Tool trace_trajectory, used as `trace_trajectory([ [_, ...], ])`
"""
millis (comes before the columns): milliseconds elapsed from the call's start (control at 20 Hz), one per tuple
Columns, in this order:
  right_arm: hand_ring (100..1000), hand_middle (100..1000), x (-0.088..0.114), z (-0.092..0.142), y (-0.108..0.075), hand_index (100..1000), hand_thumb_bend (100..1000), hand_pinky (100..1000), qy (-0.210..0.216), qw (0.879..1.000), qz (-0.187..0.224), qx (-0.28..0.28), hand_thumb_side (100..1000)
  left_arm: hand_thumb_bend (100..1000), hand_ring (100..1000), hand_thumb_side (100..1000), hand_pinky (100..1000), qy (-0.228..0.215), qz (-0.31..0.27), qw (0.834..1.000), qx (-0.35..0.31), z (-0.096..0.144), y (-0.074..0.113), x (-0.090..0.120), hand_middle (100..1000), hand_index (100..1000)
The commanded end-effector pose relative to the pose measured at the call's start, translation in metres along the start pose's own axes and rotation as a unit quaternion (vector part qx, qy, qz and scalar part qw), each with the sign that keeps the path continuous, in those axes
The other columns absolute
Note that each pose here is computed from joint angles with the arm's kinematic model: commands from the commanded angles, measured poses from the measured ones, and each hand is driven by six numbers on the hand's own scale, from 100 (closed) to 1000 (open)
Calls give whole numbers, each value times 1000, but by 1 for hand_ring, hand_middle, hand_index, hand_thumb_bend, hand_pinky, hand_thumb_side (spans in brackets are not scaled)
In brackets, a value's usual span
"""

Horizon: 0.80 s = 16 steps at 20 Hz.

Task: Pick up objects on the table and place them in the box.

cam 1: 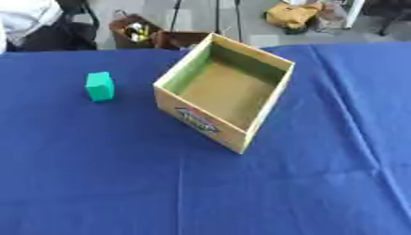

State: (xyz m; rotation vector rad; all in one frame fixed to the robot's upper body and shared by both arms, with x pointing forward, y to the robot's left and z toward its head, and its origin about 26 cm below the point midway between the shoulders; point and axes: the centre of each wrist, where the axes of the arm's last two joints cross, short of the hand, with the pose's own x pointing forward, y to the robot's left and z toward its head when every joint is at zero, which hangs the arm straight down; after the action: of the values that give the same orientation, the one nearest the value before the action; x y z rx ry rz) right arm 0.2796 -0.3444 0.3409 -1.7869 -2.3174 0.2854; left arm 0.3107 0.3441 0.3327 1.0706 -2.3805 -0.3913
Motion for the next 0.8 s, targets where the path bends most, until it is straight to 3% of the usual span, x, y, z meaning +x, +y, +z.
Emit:
trace_trajectory([
  [50,933,858,2,-8,-8,860,153,813,-20,1000,11,-6,1000,433,1000,1000,996,-21,-29,999,-7,-10,10,5,1000,1000],
  [150,934,861,3,-8,-7,861,151,815,-26,1000,9,1,1000,367,965,1000,965,-15,-41,999,-32,-11,9,3,940,978],
  [250,934,861,4,-8,-7,861,144,815,-31,999,6,6,1000,336,967,1000,957,-7,-56,996,-65,-14,9,1,935,926],
  [400,934,860,5,-9,-6,861,140,815,-36,999,1,12,1000,356,950,1000,951,-1,-98,988,-121,-22,8,-4,920,952],
  [450,934,860,5,-10,-6,861,140,816,-37,999,0,13,1000,408,962,1000,957,1,-112,984,-140,-25,8,-6,939,1000],
  [600,933,860,7,-10,-5,860,125,814,-39,999,-5,16,1000,536,991,1000,972,8,-155,967,-200,-34,4,-13,964,1000],
  [800,933,859,9,-11,-4,859,113,814,-40,999,-13,20,1000,587,1000,1000,984,7,-220,937,-270,-47,-2,-21,970,1000],
])
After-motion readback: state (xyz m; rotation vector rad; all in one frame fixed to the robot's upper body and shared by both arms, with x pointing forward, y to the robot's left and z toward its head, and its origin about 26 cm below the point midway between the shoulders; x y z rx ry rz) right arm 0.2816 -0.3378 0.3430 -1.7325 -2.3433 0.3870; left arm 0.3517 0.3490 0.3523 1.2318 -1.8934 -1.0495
